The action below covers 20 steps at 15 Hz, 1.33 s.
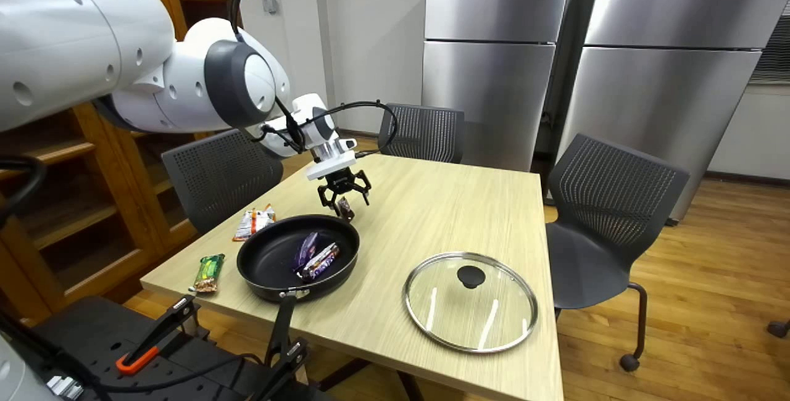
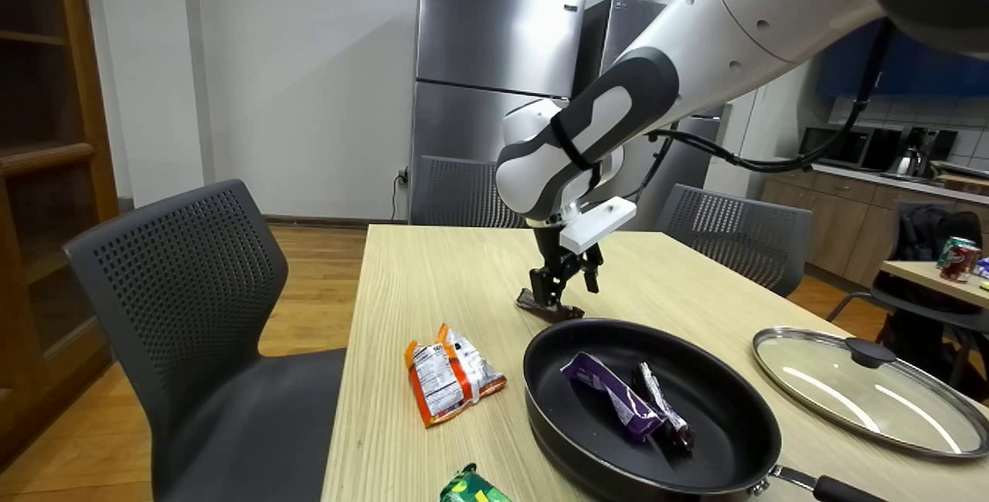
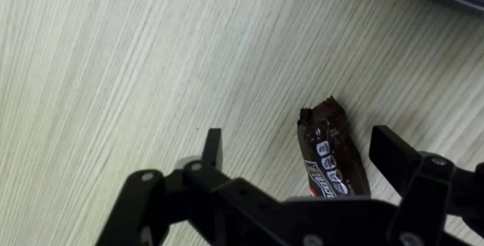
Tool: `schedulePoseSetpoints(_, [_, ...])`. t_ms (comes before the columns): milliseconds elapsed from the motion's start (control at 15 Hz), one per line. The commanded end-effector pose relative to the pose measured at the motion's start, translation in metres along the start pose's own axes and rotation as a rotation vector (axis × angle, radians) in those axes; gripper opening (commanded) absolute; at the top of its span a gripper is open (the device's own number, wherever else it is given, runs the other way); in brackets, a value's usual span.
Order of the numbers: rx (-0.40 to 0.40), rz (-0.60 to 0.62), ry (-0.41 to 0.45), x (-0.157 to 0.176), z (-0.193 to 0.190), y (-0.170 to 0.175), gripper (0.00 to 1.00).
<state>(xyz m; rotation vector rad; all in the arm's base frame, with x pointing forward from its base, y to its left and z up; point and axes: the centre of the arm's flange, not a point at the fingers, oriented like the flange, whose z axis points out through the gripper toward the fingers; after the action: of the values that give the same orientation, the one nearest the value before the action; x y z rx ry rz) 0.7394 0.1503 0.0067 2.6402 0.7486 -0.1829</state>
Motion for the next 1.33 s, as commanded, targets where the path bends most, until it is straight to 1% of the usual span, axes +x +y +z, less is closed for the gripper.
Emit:
schedulePoseSetpoints(0, [0.063, -0.04, 0.032, 0.013, 0.011, 0.005, 1.0])
schedulePoseSetpoints(267, [0.129, -0.06, 0.034, 0.016, 0.018, 0.008, 1.0])
schedulePoseSetpoints(600, [0.168, -0.073, 0.041, 0.017, 0.021, 0.011, 1.0])
schedulePoseSetpoints(667, [0.174, -0.074, 0.042, 0.018, 0.021, 0.011, 0.75])
schedulePoseSetpoints(733, [0.178, -0.078, 0.044, 0.018, 0.021, 0.011, 0.74])
schedulePoseSetpoints(800, [0.181, -0.08, 0.044, 0.019, 0.022, 0.011, 0.68])
schedulePoseSetpoints(867, [0.182, -0.081, 0.045, 0.02, 0.022, 0.011, 0.58])
schedulePoseSetpoints(1000, [0.184, -0.084, 0.053, 0.024, 0.023, 0.012, 0.42])
schedulePoseSetpoints(1267, [0.221, -0.105, 0.062, 0.036, 0.029, 0.01, 0.12])
